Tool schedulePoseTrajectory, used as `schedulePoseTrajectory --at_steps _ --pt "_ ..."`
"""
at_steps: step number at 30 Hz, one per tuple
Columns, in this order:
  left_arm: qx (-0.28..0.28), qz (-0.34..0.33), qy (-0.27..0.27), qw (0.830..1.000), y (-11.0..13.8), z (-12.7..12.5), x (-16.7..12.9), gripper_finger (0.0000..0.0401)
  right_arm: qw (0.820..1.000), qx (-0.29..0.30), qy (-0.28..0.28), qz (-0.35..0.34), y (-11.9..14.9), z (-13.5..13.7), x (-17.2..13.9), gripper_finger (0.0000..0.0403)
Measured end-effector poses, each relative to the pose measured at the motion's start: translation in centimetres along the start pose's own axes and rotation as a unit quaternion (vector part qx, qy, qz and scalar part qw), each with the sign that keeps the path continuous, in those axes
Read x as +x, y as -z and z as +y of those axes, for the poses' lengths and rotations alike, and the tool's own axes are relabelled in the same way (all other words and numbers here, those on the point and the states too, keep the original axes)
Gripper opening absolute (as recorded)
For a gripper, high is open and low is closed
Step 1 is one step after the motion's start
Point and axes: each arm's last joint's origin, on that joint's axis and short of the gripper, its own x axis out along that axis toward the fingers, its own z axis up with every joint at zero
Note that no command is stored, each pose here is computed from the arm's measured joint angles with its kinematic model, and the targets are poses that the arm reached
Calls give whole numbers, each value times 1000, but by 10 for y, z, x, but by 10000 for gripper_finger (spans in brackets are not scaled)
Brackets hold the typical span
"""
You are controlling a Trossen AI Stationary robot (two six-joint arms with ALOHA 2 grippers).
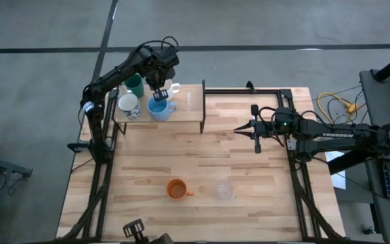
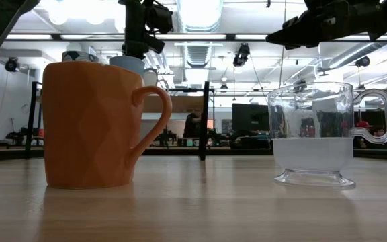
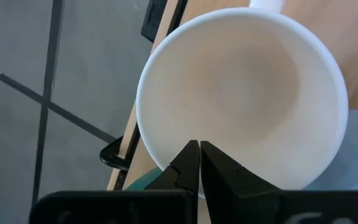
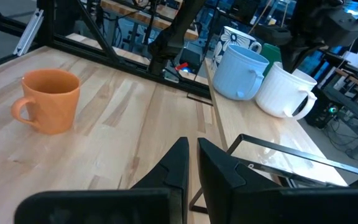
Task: Stack small to large cups/mugs on shelf
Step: Put the white mug on the shelf
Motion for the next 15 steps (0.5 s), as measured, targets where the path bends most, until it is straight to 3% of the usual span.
schedulePoseTrajectory --at_steps 8,15 --pt "-13 -5 -3 1000 0 1 -3 0 1000 -1 0 0 0 0 0 26" --pt "-15 -49 1 999 12 2 -28 0 1000 -2 0 0 0 0 0 26"
